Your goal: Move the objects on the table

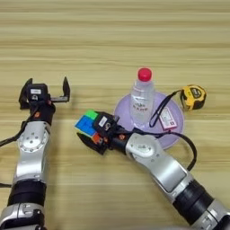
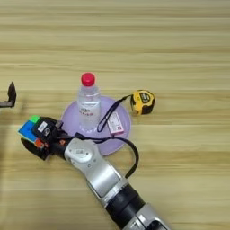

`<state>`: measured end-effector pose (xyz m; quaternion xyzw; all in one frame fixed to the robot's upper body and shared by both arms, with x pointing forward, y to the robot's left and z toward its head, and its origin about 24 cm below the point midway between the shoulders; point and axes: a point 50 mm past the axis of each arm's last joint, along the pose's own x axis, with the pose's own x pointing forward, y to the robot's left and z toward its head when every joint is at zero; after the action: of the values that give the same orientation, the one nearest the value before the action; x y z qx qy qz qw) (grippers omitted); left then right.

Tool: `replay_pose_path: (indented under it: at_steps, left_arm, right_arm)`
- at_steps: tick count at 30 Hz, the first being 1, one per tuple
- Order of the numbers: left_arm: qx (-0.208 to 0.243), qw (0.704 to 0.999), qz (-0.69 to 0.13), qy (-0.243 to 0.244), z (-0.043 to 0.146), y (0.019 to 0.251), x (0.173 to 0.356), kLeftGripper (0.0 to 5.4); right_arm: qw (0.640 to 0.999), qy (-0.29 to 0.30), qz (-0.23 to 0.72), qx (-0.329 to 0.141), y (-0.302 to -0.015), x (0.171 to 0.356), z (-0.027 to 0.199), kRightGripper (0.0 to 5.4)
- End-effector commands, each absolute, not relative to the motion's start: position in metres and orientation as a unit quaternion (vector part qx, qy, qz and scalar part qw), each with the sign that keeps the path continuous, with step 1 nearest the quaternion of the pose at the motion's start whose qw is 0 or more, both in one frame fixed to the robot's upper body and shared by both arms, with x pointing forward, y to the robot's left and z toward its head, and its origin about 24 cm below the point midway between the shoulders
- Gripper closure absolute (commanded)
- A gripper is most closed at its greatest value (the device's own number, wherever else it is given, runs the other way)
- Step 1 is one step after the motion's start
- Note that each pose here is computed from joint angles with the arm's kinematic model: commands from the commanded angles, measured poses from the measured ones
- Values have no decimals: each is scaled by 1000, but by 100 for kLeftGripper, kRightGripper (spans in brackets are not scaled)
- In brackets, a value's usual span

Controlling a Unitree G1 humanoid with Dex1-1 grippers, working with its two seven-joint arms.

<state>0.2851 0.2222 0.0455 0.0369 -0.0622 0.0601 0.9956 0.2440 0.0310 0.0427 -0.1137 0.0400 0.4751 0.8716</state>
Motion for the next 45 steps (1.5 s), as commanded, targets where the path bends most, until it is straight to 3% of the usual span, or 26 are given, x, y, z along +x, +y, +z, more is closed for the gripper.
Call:
replay_pose_path:
  at_steps: [1, 15, 16, 34, 45]
  left_arm:
    - [42, 996, 60, -55, 43, 223, 283, 0]
    - [41, 996, 62, -56, 43, 221, 283, 0]
    - [41, 996, 62, -56, 43, 221, 283, 0]
    - [40, 996, 60, -55, 42, 220, 284, 0]
    - [40, 996, 60, -54, 42, 219, 284, 0]
  right_arm:
    - [871, 39, 482, -88, 54, 244, 43, 203]
    - [857, 41, 507, -77, 74, 243, 37, 203]
    - [855, 38, 511, -74, 74, 242, 38, 174]
    - [861, 2, 506, -52, 66, 243, 53, 3]
    - [863, 4, 504, -50, 64, 243, 53, 3]
